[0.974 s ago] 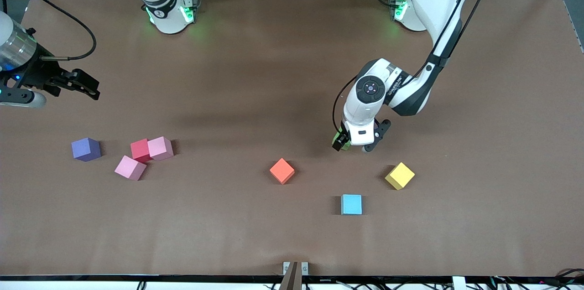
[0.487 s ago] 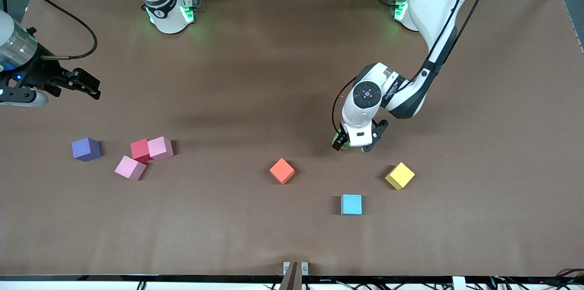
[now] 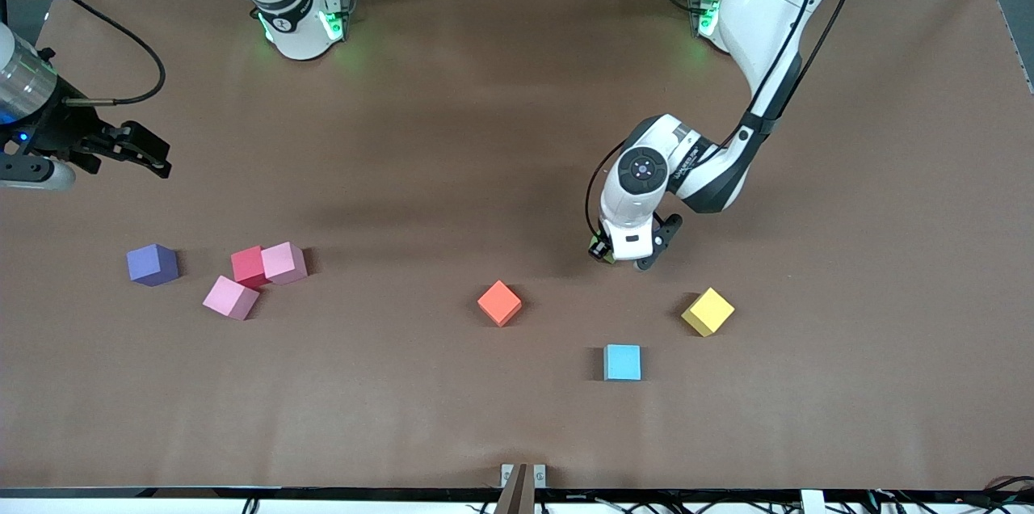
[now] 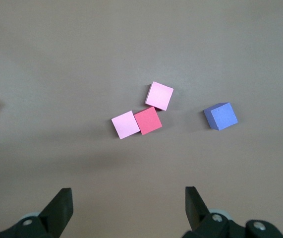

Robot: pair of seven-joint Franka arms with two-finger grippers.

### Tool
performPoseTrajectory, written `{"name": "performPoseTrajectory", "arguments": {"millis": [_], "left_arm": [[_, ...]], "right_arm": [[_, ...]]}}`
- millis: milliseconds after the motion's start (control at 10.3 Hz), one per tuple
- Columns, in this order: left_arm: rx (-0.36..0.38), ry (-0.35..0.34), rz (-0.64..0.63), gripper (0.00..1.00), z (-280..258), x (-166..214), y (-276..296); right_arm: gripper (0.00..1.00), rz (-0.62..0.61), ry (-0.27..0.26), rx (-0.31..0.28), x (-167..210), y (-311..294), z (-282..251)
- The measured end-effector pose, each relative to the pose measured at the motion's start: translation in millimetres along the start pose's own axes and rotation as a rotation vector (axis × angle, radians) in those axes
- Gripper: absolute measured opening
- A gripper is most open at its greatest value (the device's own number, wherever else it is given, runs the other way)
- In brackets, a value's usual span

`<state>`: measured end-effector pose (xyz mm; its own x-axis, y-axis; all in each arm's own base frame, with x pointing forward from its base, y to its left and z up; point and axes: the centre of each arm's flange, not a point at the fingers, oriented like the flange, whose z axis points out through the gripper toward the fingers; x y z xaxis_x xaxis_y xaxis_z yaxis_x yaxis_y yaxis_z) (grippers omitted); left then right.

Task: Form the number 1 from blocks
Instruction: 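Lift and carry the green cube toward the table's middle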

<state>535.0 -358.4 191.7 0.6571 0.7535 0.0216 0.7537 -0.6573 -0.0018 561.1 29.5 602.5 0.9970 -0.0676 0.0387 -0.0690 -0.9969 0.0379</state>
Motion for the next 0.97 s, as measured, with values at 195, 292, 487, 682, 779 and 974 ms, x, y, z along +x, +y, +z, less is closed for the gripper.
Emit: {"name": "performPoseTrajectory", "arguments": {"millis": [195, 292, 487, 682, 779, 974], "left_arm": [[-0.021, 0.033, 0.077, 0.6, -15, -14, 7], [-0.025, 0.026, 0.127, 0.6, -31, -35, 11], [-0.035, -0.008, 0.236, 0.6, -65, -106, 12], [-0.061, -0.049, 0.368, 0.57, -85, -192, 5], [-0.075, -0.057, 0.437, 0.57, -93, -237, 0], [-0.092, -0.074, 0.578, 0.57, -97, -324, -15]], "right_arm": [[1.0, 0.002, 0.0, 0.0, 0, 2, 0], [1.0, -0.004, 0.001, 0.0, 0, -2, 0], [1.0, -0.014, 0.003, 0.001, -1, -7, -1], [1.0, -0.009, 0.004, 0.001, 0, -4, -2], [1.0, -0.002, 0.004, 0.001, 0, 0, -2], [1.0, 0.001, 0.004, 0.001, 1, 3, -2]]}}
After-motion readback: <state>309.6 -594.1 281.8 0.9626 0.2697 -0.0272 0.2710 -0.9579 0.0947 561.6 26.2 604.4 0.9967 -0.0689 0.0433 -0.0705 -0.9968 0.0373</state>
